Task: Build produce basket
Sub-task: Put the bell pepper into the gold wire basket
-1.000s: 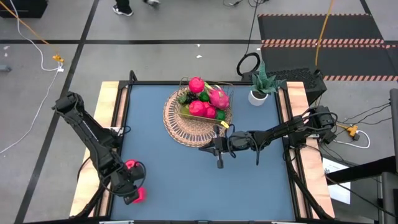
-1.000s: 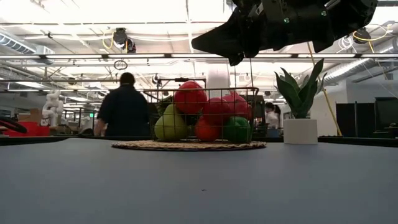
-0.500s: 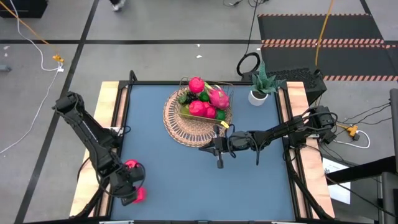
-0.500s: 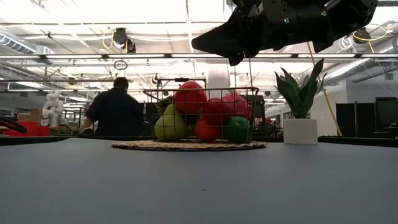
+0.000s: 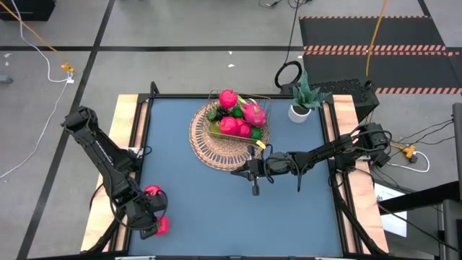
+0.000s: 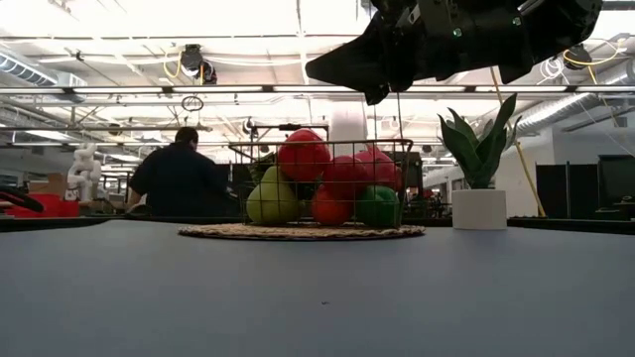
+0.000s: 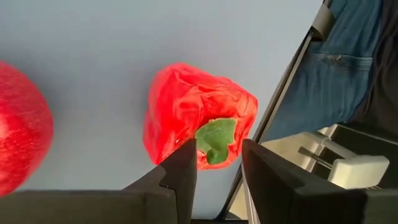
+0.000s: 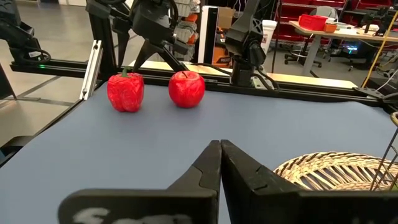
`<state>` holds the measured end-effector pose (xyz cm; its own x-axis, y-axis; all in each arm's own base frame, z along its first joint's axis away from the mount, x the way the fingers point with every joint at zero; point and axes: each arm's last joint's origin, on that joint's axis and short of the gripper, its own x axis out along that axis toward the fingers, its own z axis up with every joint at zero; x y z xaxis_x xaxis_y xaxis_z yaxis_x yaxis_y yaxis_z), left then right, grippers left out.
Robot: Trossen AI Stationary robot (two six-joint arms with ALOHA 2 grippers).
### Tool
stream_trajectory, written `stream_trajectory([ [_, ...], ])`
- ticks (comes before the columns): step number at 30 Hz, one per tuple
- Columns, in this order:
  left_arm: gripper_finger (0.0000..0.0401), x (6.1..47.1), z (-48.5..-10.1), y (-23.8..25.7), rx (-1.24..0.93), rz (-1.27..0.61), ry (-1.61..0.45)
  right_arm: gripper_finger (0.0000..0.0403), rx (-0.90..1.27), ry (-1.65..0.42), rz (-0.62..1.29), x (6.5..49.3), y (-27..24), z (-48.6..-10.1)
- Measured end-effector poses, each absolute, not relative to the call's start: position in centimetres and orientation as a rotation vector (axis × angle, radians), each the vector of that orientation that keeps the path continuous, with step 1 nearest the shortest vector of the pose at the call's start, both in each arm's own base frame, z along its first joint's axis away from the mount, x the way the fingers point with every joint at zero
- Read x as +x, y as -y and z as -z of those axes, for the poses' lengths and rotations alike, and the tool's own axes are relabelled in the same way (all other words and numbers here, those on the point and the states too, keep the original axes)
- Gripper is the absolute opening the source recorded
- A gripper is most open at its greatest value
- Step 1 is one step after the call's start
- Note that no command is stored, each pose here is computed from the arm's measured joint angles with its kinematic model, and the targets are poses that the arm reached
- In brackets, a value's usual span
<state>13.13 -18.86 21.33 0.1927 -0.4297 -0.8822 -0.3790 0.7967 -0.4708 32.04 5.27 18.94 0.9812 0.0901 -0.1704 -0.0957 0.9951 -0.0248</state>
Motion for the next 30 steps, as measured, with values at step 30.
stream_trajectory([
  [30, 0.0161, 14.5, -20.3, 19.2, -0.682, 0.073, -1.433, 0.0004, -0.033, -0.162, -0.088, 32.1, -5.2, -19.0],
])
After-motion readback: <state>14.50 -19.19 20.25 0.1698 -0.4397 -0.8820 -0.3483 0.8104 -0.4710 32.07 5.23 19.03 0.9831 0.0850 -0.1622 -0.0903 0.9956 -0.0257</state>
